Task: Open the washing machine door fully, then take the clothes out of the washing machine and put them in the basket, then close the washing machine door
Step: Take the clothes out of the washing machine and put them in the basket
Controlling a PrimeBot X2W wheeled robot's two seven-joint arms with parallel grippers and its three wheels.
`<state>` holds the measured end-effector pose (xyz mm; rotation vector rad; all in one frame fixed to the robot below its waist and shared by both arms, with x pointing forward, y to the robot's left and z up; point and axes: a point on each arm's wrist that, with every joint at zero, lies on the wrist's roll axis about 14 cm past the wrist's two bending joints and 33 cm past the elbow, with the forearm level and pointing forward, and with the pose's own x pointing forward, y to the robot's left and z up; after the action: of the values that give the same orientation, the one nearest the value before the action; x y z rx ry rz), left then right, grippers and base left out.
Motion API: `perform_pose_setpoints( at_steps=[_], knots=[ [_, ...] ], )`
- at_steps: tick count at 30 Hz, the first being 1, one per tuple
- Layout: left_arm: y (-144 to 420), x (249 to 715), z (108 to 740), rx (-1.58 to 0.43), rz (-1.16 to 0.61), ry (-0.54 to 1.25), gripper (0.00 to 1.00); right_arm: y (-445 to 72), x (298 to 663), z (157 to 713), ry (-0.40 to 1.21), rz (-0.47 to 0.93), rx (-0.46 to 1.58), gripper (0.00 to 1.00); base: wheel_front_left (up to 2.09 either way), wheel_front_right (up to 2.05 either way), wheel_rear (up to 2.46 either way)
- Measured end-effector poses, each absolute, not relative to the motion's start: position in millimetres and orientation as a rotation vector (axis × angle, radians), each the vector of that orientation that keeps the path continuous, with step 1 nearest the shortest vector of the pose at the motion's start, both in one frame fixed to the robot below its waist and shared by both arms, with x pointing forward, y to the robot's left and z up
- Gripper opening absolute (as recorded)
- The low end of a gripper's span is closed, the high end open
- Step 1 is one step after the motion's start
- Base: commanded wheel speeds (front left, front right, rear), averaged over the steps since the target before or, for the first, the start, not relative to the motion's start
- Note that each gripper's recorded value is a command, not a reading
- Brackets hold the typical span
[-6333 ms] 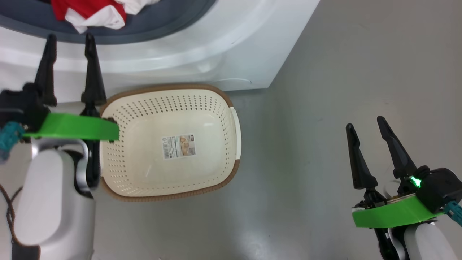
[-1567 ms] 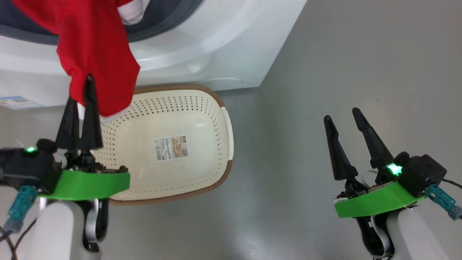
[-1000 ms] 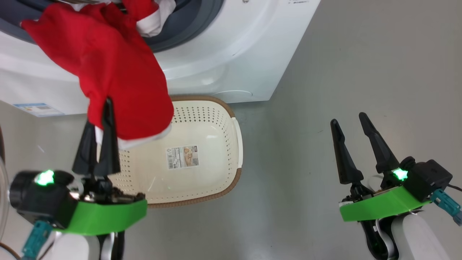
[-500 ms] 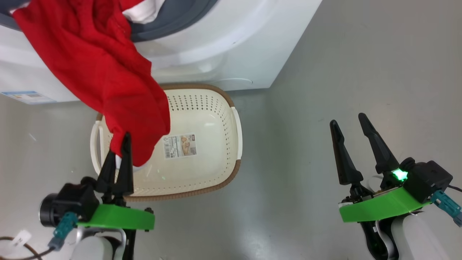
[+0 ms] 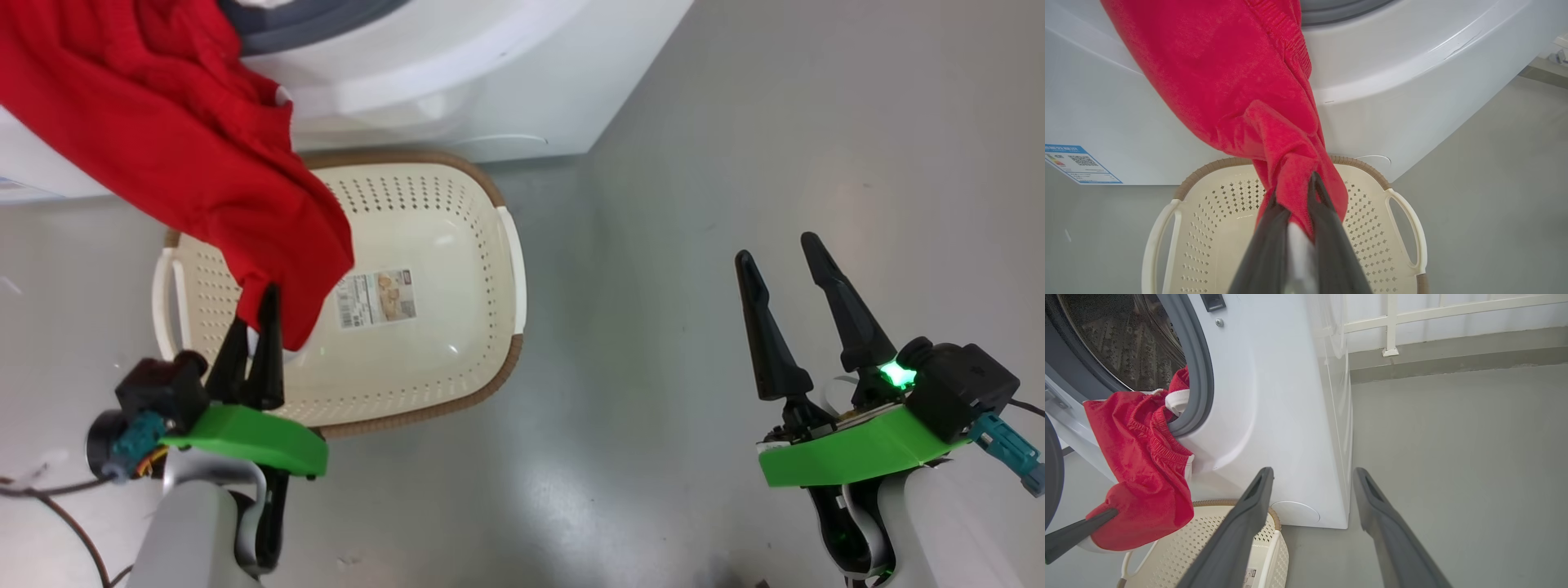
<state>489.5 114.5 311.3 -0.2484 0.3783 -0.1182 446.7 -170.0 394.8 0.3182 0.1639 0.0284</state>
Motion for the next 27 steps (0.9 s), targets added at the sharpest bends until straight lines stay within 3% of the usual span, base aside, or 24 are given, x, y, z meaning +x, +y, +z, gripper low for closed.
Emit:
perform_pose_setpoints(
  at_steps=[27],
  knots=[
    [86.0,475.6,200.3,-0.287,-0.149,0.706,0.00,-184.3,455.5,360.6,0.225,-0.013,0.299,1.00,0.00,0.00,0.00]
  ],
)
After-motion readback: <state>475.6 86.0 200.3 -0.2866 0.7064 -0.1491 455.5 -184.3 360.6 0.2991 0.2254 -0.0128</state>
